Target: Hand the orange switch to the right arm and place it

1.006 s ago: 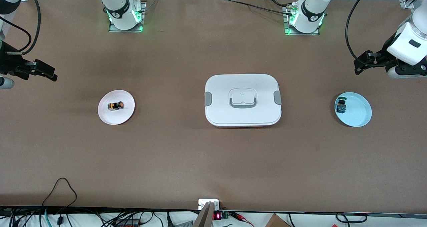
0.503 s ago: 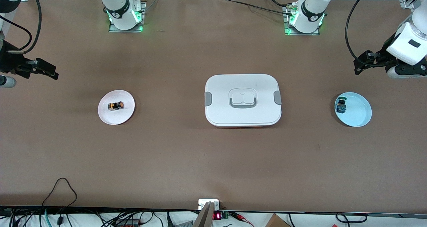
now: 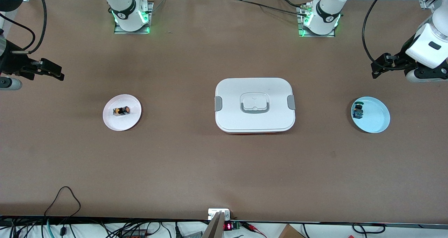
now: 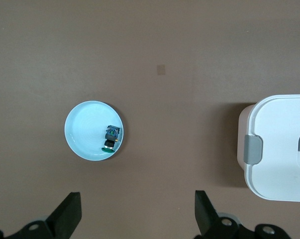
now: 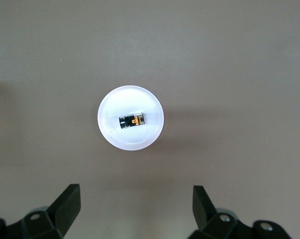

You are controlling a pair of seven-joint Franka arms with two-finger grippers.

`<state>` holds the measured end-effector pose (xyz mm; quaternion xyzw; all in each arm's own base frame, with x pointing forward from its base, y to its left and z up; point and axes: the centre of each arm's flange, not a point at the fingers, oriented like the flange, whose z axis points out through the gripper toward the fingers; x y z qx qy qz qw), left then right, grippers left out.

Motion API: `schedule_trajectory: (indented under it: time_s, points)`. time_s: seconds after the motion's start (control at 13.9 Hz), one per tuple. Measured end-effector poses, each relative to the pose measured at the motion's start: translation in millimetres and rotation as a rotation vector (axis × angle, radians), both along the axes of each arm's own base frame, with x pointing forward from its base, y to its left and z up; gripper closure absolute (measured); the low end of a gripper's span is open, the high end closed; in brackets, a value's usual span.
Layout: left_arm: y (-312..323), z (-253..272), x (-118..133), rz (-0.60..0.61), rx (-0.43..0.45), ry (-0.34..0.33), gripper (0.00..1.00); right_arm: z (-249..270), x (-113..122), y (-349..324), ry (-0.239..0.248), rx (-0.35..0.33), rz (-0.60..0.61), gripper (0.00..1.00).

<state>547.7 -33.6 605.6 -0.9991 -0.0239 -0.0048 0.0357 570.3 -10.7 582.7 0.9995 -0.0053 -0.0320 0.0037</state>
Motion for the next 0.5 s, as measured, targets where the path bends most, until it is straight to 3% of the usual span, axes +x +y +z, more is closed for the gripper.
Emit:
schedule_trajectory:
  time_s: [0.5]
  points:
    - [0.0,0.0,0.0,0.0,0.0,0.0,0.0,5.0,0.2,0.0,-0.008,0.0,0.0,0.0]
